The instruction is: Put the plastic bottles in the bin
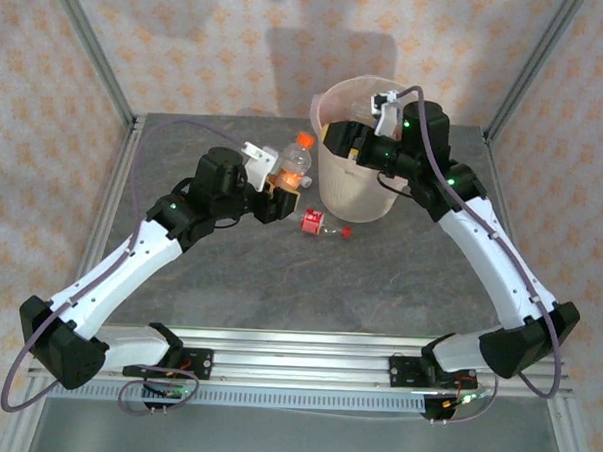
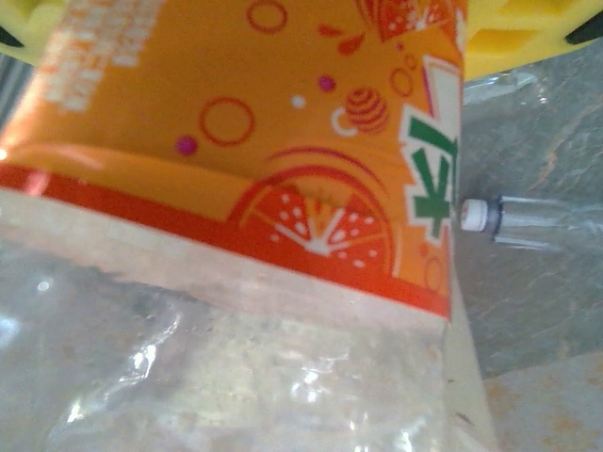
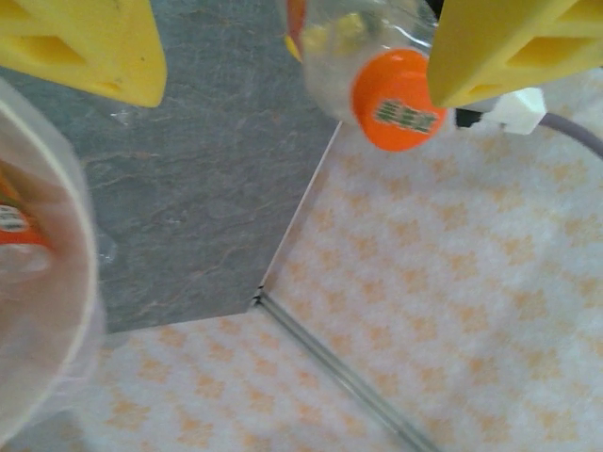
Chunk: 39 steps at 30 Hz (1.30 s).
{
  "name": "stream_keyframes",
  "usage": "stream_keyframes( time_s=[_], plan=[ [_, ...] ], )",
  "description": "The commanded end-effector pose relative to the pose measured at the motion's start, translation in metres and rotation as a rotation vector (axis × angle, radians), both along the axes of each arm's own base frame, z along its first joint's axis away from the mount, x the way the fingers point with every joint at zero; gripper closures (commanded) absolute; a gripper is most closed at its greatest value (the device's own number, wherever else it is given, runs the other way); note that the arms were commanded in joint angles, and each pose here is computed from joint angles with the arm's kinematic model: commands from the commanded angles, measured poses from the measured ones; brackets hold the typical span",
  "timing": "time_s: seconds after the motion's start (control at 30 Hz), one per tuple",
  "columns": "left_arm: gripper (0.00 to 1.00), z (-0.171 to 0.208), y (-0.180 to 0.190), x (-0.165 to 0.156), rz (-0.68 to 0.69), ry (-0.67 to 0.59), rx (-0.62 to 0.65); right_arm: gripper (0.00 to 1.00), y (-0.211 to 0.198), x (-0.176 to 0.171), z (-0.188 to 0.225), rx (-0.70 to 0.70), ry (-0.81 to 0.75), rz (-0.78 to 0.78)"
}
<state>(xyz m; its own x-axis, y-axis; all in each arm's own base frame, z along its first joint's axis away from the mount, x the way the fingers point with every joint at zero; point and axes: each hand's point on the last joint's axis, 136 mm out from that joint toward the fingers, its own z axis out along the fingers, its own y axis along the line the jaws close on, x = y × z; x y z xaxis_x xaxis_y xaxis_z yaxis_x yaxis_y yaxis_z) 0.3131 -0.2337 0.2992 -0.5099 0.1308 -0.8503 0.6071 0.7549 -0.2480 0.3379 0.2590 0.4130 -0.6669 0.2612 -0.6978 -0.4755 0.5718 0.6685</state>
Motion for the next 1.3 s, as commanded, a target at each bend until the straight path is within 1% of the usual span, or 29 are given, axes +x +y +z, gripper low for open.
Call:
stream_keyframes(
  time_s=[0.0, 0.3, 0.43, 0.53, 0.57, 0.67, 0.7, 0.73, 0.77, 0.83, 0.93, 1.1, 1.27],
  plan=[
    [0.5, 0.016, -0.013, 0.001, -0.041, -0.032, -0.043, 0.29, 0.014, -0.01, 0.015, -0.009, -0.052, 0.08],
    [0.5, 0.017, -0.021, -0.002, -0.07, -0.035, -0.05, 0.36, 0.038, -0.009, 0.002, -0.055, -0.026, 0.135],
    [0.5, 0.02, -0.023, -0.004, -0.08, -0.039, -0.056, 0.43, 0.046, -0.009, -0.002, -0.065, -0.014, 0.155],
    [0.5, 0.02, -0.023, -0.004, -0.081, -0.038, -0.057, 0.51, 0.05, -0.01, -0.003, -0.071, -0.015, 0.168],
    [0.49, 0.02, -0.023, -0.004, -0.079, -0.038, -0.058, 0.56, 0.051, -0.011, -0.003, -0.074, -0.015, 0.17],
    [0.48, 0.02, -0.023, -0.003, -0.071, -0.037, -0.06, 0.77, 0.05, -0.011, -0.005, -0.082, -0.014, 0.164],
    [0.46, 0.02, -0.022, -0.002, -0.065, -0.036, -0.06, 0.83, 0.048, -0.011, -0.005, -0.086, -0.015, 0.154],
    [0.44, 0.021, -0.022, -0.002, -0.062, -0.038, -0.061, 0.86, 0.046, -0.011, -0.005, -0.09, -0.019, 0.144],
    [0.39, 0.021, -0.021, -0.002, -0.057, -0.036, -0.06, 0.89, 0.043, -0.01, -0.005, -0.097, -0.022, 0.125],
    [0.25, 0.022, -0.02, -0.002, -0.051, -0.036, -0.063, 0.94, 0.034, -0.007, -0.004, -0.117, -0.036, 0.075],
    [0.01, 0.026, -0.017, -0.003, -0.034, -0.047, -0.068, 0.95, 0.017, -0.004, 0.004, -0.141, -0.074, -0.014],
    [0.0, 0.042, -0.003, -0.006, 0.03, -0.109, -0.102, 0.97, -0.026, 0.004, 0.025, -0.165, -0.143, -0.24],
    [0.0, 0.054, 0.019, -0.008, 0.13, -0.176, -0.125, 0.98, -0.073, 0.008, 0.06, -0.113, -0.231, -0.47]
  ],
)
